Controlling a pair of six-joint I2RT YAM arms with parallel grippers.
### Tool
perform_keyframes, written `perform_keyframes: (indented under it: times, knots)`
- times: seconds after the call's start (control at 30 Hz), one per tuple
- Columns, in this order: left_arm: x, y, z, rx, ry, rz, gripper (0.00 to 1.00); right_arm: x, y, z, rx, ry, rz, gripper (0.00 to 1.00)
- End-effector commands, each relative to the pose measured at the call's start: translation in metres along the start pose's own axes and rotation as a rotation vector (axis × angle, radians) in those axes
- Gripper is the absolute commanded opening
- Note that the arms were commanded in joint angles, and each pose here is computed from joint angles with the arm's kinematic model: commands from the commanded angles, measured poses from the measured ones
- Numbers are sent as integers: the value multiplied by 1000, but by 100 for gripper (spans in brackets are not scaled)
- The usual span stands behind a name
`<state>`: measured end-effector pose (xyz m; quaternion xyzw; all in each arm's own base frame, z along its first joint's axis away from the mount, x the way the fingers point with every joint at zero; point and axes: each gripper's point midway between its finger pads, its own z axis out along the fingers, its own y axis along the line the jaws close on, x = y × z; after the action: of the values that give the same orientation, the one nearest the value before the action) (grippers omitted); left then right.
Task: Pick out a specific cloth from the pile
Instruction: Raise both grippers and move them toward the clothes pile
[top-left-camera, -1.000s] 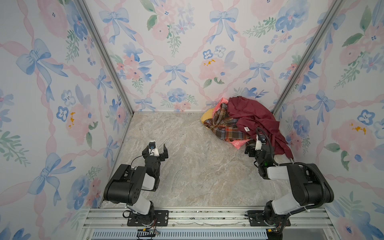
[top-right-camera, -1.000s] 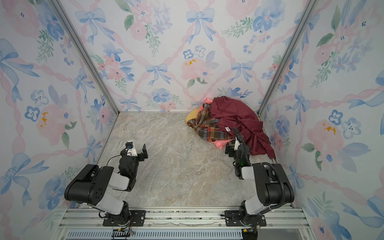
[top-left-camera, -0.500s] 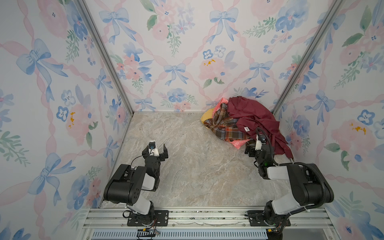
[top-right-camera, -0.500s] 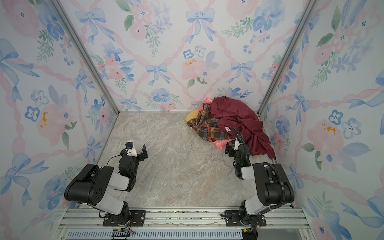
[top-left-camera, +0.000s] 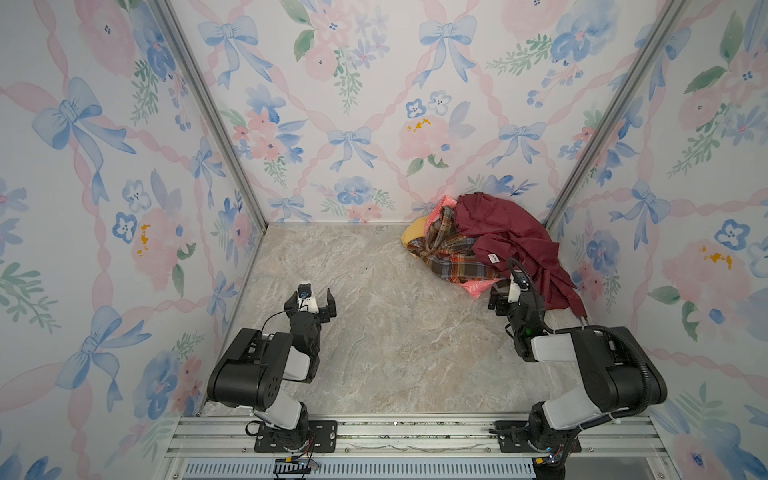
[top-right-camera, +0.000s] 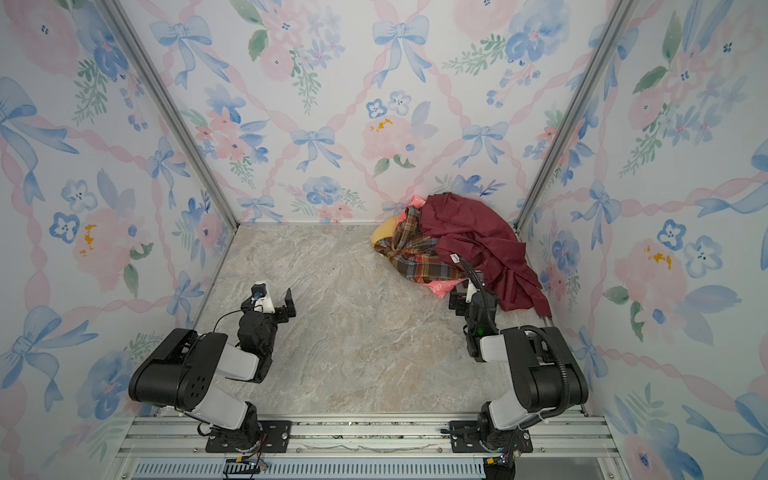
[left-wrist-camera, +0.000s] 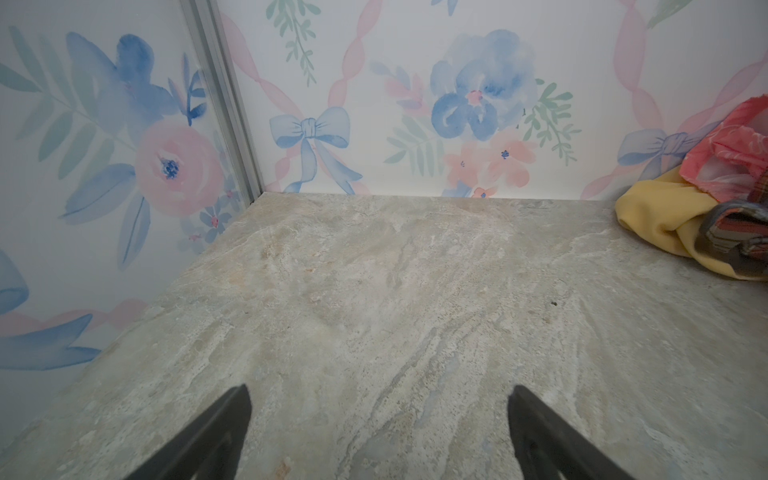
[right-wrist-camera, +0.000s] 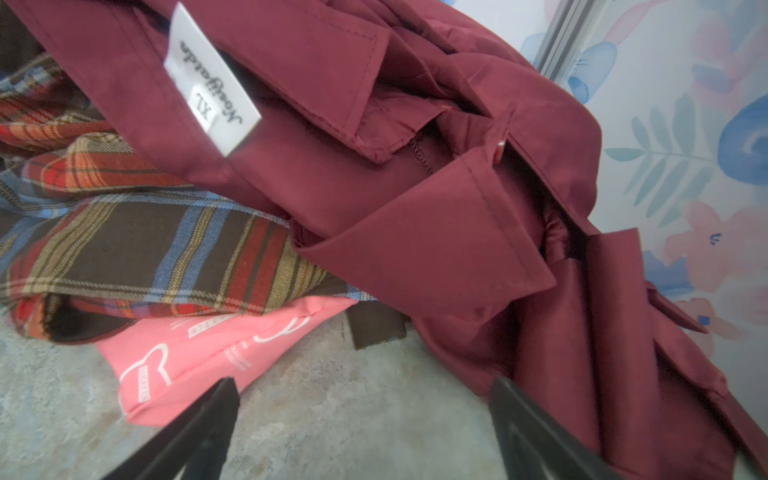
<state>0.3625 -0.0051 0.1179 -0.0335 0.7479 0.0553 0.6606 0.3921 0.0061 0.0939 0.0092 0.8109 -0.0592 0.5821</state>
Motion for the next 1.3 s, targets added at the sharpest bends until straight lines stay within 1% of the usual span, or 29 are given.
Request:
perform_keyframes:
  times: [0.0, 0.2, 0.43, 0.47, 0.53, 0.67, 0.77, 0.83, 0.97, 1.07, 1.13, 1.27]
  knots:
    - [-12, -5, -1, 10, -34, 22, 98, -7, -2, -8, 33, -61, -22, 97]
    - [-13, -7, -6, 9, -43, 31, 98, -9, 1, -23, 55, -143, -43, 97]
    - [-18, -7, -10, 7, -59, 34, 98, -10, 1, -36, 92, -201, -59, 97]
    - [-20, -7, -11, -2, -63, 36, 98, -10, 1, -37, 96, -202, -58, 97]
    - [-26, -1, -13, -78, -65, 37, 98, -10, 0, -37, 99, -200, -59, 97]
    - [-33, 4, -8, -180, -25, 43, 98, -9, 1, -40, 102, -202, -62, 97]
    - [-41, -4, -4, -189, -9, 76, 98, -9, 1, -41, 105, -202, -61, 97]
    - [-46, -7, -2, -194, -1, 78, 98, -8, 0, -41, 107, -201, -61, 97]
    - [-63, -20, -4, -150, -31, 14, 98, -10, 0, -42, 108, -204, -62, 97]
    - [-73, -39, -2, -98, -17, 16, 98, -16, -3, -48, 127, -225, -51, 97]
    - [-77, -49, -1, -68, -5, 8, 98, -27, -4, -59, 190, -255, -74, 97]
    - [-86, -67, -1, 3, 2, -41, 98, -43, 11, -76, 230, -291, -156, 97]
